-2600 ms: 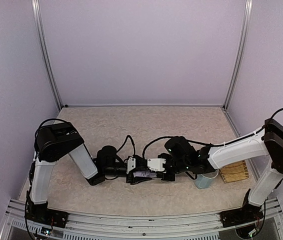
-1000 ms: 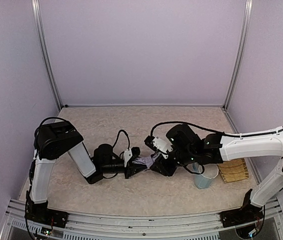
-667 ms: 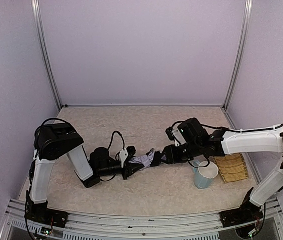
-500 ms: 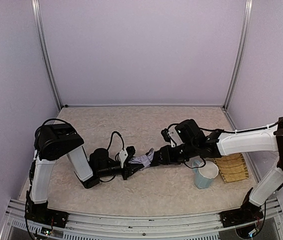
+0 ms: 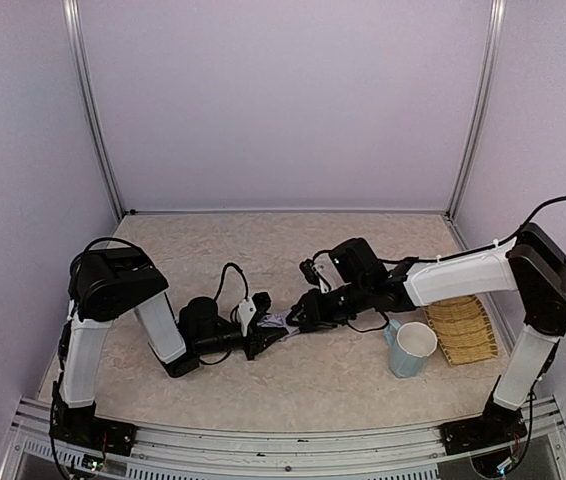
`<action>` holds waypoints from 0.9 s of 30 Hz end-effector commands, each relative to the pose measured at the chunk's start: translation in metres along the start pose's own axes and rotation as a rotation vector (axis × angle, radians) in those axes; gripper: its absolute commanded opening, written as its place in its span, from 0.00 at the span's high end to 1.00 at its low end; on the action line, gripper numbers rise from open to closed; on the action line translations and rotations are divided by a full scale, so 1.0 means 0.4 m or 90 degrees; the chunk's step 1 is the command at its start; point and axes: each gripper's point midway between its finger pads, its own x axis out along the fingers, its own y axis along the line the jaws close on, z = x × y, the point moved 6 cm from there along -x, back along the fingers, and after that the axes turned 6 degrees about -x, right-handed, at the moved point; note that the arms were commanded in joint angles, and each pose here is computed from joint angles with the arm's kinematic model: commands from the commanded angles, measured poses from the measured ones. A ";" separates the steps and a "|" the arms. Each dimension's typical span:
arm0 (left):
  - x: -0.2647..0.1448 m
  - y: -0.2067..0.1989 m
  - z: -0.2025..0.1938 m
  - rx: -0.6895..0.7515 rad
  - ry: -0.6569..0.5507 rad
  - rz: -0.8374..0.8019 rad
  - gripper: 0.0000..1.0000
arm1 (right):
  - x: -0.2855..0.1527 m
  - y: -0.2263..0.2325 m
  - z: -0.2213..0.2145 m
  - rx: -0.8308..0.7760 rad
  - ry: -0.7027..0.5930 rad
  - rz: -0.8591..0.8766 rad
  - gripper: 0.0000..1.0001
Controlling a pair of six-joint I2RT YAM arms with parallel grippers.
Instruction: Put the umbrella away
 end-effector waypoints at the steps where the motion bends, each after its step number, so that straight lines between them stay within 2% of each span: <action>1: -0.032 -0.033 -0.149 -0.062 0.168 -0.017 1.00 | 0.017 0.003 0.001 -0.010 0.009 0.008 0.72; 5: -0.036 -0.034 -0.154 -0.062 0.173 -0.018 1.00 | 0.020 -0.012 -0.010 0.000 0.021 -0.012 0.80; 8: -0.036 -0.034 -0.155 -0.063 0.173 -0.018 1.00 | 0.023 -0.012 -0.022 0.005 0.027 0.001 0.98; 9: -0.035 -0.033 -0.156 -0.065 0.174 -0.017 1.00 | 0.024 -0.011 -0.027 0.007 0.029 0.011 1.00; 18: -0.035 -0.006 -0.179 -0.116 0.181 -0.010 1.00 | 0.039 0.009 -0.119 0.016 0.100 0.089 1.00; 27: -0.039 -0.023 -0.182 -0.130 0.181 -0.055 0.98 | 0.097 -0.112 -0.115 -0.007 0.083 -0.052 1.00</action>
